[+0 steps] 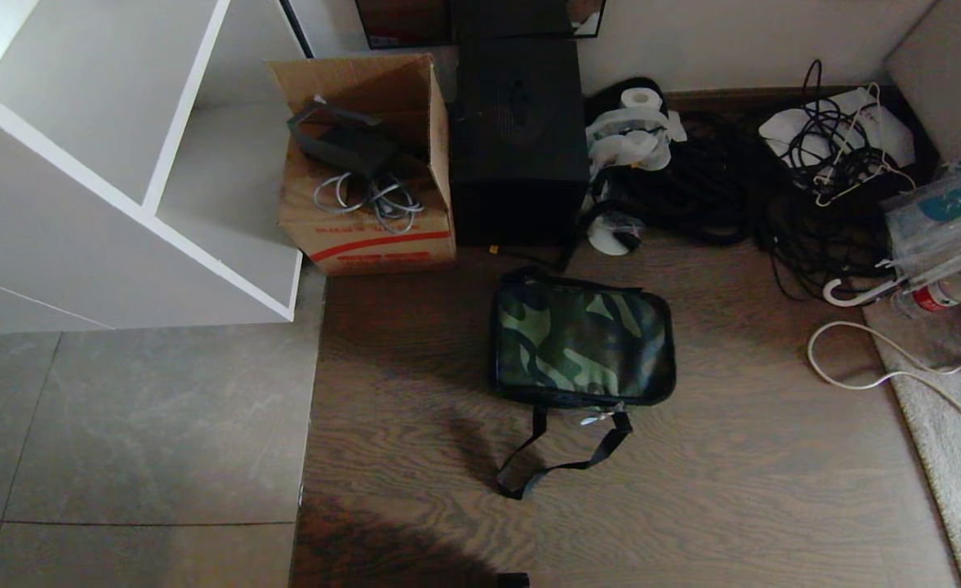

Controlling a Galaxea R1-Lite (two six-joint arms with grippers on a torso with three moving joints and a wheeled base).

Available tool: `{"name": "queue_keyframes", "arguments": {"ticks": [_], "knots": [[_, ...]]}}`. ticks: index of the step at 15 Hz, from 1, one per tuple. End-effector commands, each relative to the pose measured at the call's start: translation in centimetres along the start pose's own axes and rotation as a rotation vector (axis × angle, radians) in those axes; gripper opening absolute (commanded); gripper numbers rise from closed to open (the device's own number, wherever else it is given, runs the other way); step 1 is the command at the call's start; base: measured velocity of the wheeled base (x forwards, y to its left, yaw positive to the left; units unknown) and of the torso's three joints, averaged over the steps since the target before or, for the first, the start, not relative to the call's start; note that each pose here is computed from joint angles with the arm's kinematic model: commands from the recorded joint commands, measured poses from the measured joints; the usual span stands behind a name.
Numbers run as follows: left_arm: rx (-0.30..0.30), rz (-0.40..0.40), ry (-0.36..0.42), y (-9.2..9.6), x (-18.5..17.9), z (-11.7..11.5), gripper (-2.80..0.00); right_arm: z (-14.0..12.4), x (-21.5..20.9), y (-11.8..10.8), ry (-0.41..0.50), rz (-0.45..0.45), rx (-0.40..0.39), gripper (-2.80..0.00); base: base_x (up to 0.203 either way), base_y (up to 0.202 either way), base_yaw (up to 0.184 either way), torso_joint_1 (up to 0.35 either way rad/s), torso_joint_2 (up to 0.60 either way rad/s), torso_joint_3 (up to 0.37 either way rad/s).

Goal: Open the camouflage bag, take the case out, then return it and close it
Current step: Open the top of the storage box

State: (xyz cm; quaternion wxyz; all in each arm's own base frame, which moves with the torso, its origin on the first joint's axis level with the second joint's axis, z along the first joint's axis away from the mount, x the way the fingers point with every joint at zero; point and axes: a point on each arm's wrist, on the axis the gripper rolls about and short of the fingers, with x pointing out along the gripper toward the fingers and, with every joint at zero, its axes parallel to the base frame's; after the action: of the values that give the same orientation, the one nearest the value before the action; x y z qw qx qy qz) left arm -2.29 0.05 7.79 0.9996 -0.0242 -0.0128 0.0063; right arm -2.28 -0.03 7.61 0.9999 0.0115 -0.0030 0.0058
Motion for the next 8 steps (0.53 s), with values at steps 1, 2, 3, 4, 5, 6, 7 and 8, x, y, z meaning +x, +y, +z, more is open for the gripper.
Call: {"name": "queue_keyframes", "arguments": {"ticks": [1, 2, 3, 4, 5, 6, 7, 8], "knots": [[-0.001, 0.001, 0.01, 0.01, 0.07, -0.25, -2.8, -0.04, 0.01, 0.0, 0.002, 0.001, 0.0, -2.8, 0.0, 0.0, 0.0, -0.004, 0.0, -0.196], [-0.001, 0.001, 0.01, 0.01, 0.07, -0.25, -2.8, -0.04, 0.01, 0.0, 0.002, -0.001, 0.0, -2.8, 0.0, 0.0, 0.0, 0.006, 0.0, -0.194], [-0.001, 0.003, 0.01, 0.02, 0.07, -0.25, -2.8, -0.04, 0.01, 0.0, 0.002, -0.001, 0.0, -2.8, 0.0, 0.0, 0.0, 0.007, 0.0, -0.204], [-0.001, 0.002, 0.01, 0.01, 0.07, -0.25, -2.8, -0.04, 0.01, 0.0, 0.002, 0.0, 0.0, -2.8, 0.0, 0.0, 0.0, 0.004, 0.0, -0.199], [-0.001, 0.001, 0.01, 0.01, 0.07, -0.25, -2.8, -0.04, 0.01, 0.0, 0.002, -0.001, 0.0, -2.8, 0.0, 0.0, 0.0, 0.002, 0.0, -0.207], [-0.001, 0.001, 0.01, 0.01, 0.07, -0.25, -2.8, -0.04, 0.01, 0.0, 0.002, 0.001, 0.0, -2.8, 0.0, 0.0, 0.0, 0.002, 0.0, -0.195], [-0.001, 0.003, 0.01, 0.02, 0.07, -0.25, -2.8, -0.04, 0.01, 0.0, 0.002, 0.001, 0.0, -2.8, 0.0, 0.0, 0.0, 0.002, 0.01, -0.193], [-0.001, 0.002, 0.01, 0.01, 0.07, -0.25, -2.8, -0.04, 0.01, 0.0, 0.002, -0.001, 0.0, -2.8, 0.0, 0.0, 0.0, 0.002, 0.0, -0.202]]}}
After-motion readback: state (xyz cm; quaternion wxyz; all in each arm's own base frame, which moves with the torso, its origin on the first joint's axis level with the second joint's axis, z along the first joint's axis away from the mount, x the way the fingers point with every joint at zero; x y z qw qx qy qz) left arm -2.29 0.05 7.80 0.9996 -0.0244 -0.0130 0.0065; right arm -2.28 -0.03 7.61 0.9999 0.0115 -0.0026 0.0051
